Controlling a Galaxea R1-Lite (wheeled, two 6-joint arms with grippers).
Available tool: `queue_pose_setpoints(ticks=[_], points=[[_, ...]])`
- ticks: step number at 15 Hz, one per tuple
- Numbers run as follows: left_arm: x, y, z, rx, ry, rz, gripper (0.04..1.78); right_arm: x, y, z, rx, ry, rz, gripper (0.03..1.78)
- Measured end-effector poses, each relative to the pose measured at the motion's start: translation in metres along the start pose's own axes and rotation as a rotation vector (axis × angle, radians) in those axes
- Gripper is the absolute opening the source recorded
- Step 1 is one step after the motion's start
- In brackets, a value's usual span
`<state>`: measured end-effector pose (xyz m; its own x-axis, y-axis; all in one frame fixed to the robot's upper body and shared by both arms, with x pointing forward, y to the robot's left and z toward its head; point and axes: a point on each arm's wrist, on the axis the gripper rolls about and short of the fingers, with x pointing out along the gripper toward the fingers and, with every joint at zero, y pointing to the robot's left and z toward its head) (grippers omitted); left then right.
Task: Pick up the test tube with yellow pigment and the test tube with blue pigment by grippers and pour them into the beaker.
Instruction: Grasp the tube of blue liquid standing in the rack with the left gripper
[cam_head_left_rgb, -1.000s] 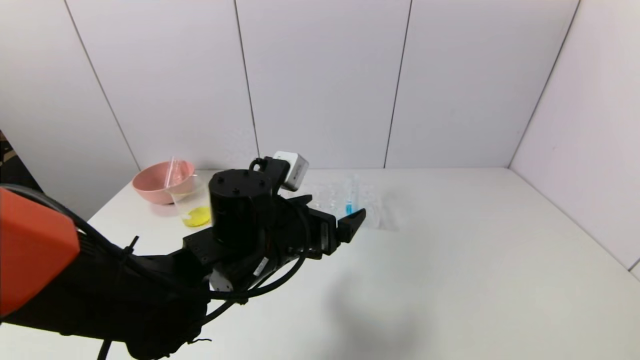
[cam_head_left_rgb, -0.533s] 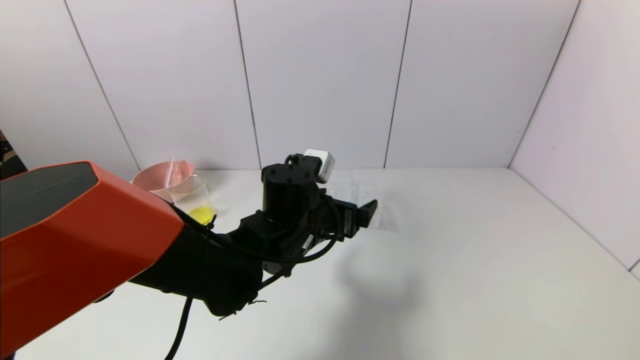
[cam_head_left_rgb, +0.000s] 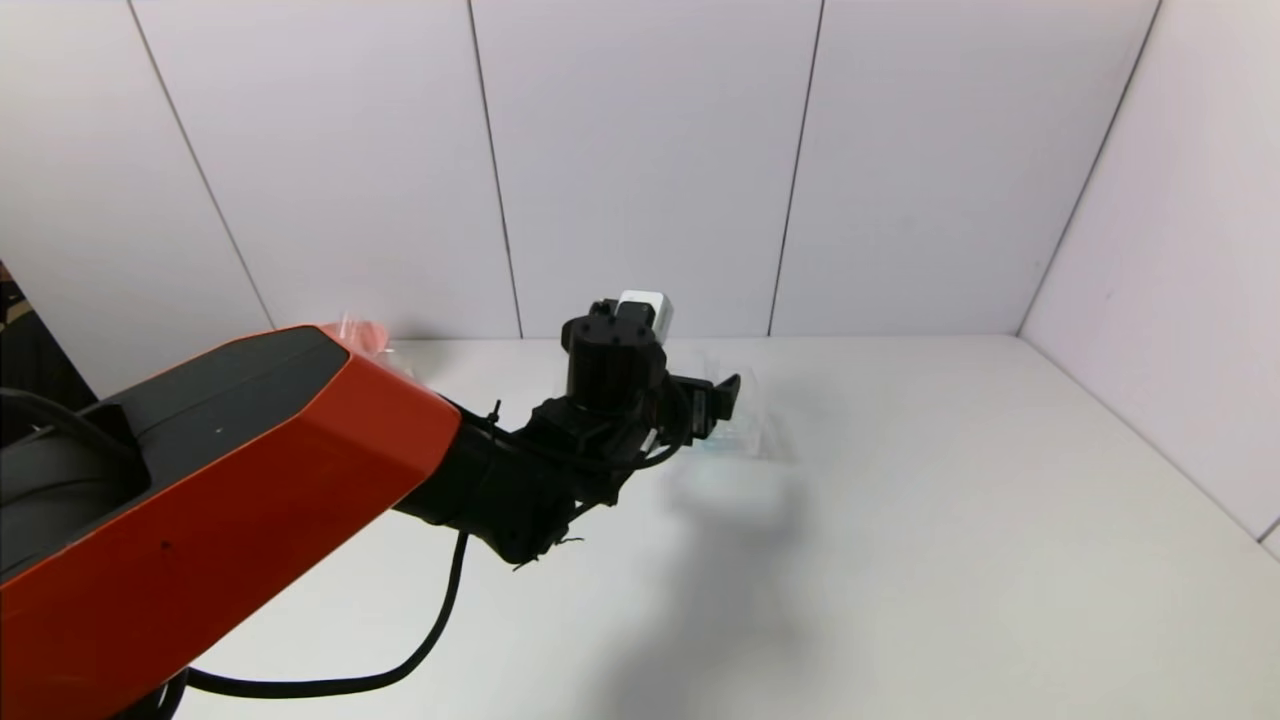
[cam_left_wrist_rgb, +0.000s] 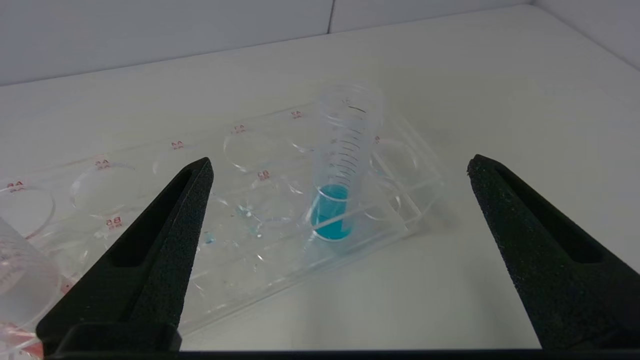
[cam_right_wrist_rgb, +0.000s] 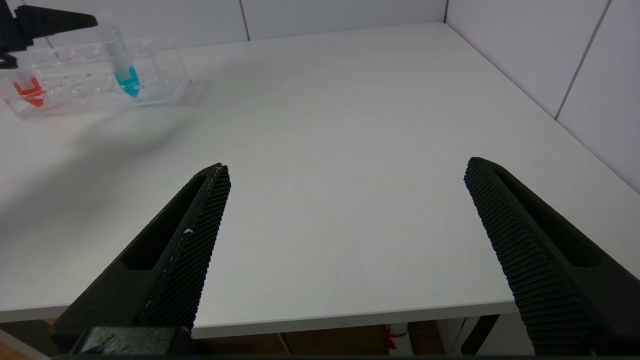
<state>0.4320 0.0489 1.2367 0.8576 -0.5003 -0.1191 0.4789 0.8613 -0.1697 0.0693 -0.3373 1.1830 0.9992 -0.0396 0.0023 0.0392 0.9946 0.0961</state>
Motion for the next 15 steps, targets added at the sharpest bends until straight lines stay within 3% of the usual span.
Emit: queue_pose_setpoints(ticks=[15], points=[[0.054, 0.001, -0.02, 0.002, 0.012, 0.066, 1.78, 0.0, 0.0, 0.0, 0.0, 0.0, 0.0, 1.71]])
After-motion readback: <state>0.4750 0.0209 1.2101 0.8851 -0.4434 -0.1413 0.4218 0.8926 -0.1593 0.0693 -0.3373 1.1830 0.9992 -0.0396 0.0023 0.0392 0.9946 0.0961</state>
